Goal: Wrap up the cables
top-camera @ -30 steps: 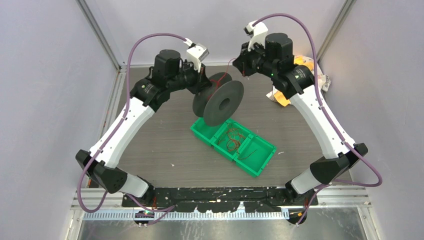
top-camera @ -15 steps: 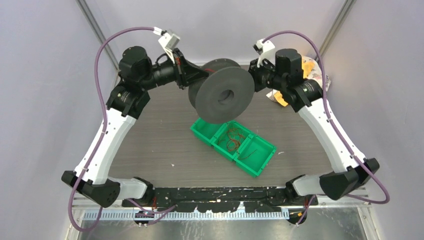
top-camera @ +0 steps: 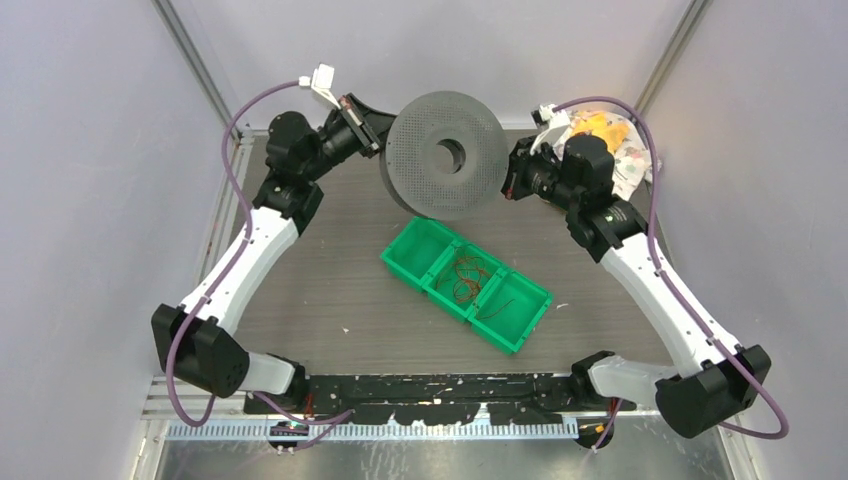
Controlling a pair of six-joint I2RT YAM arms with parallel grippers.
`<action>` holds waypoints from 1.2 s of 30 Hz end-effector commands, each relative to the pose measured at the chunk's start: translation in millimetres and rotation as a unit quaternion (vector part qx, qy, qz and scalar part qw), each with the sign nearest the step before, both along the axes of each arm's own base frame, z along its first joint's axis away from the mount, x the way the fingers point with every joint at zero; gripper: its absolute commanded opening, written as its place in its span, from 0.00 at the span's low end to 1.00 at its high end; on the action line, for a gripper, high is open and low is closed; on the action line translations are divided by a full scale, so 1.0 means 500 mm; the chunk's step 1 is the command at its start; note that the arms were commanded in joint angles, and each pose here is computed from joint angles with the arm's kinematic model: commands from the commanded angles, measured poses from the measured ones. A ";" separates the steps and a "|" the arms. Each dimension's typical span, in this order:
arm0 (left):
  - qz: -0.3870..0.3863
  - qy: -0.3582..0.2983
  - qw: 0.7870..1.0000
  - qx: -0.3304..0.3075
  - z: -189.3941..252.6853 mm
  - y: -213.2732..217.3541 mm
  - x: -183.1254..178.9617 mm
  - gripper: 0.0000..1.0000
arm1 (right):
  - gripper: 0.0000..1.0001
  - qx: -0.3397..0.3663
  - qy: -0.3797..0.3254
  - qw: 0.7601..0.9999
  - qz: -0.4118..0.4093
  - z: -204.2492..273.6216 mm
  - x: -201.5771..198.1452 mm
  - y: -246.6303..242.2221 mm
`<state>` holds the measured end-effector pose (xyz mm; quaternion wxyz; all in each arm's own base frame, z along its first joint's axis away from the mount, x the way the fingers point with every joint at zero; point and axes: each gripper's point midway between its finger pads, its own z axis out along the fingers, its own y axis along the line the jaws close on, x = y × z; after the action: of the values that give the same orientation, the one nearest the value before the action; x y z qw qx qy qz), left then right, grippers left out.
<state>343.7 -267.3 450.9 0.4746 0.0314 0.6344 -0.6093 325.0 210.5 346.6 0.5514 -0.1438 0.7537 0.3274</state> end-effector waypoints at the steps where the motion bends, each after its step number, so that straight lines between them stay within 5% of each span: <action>1: 0.106 0.039 0.990 -0.085 0.029 0.045 0.062 0.00 | 0.00 0.076 -0.058 0.995 0.011 0.092 0.010 0.035; 10: 0.188 0.118 0.970 -0.099 -0.032 0.083 0.114 0.00 | 0.01 0.052 -0.006 0.999 0.007 0.061 0.040 0.048; 22: 0.199 0.141 0.967 -0.074 -0.063 0.080 0.132 0.00 | 0.01 0.018 -0.006 1.000 -0.019 0.060 0.044 0.023; 31: 0.232 0.145 0.958 -0.083 -0.089 0.090 0.169 0.00 | 0.00 0.082 0.035 0.996 0.007 0.031 0.074 0.085; 36: 0.260 0.079 0.951 -0.148 -0.091 0.108 0.201 0.00 | 0.01 0.151 0.049 0.987 -0.023 0.035 0.122 0.101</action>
<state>440.6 -214.8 370.1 0.5014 -0.2706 0.6478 -0.5057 369.6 243.8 319.8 0.4919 -0.0637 0.7876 0.3655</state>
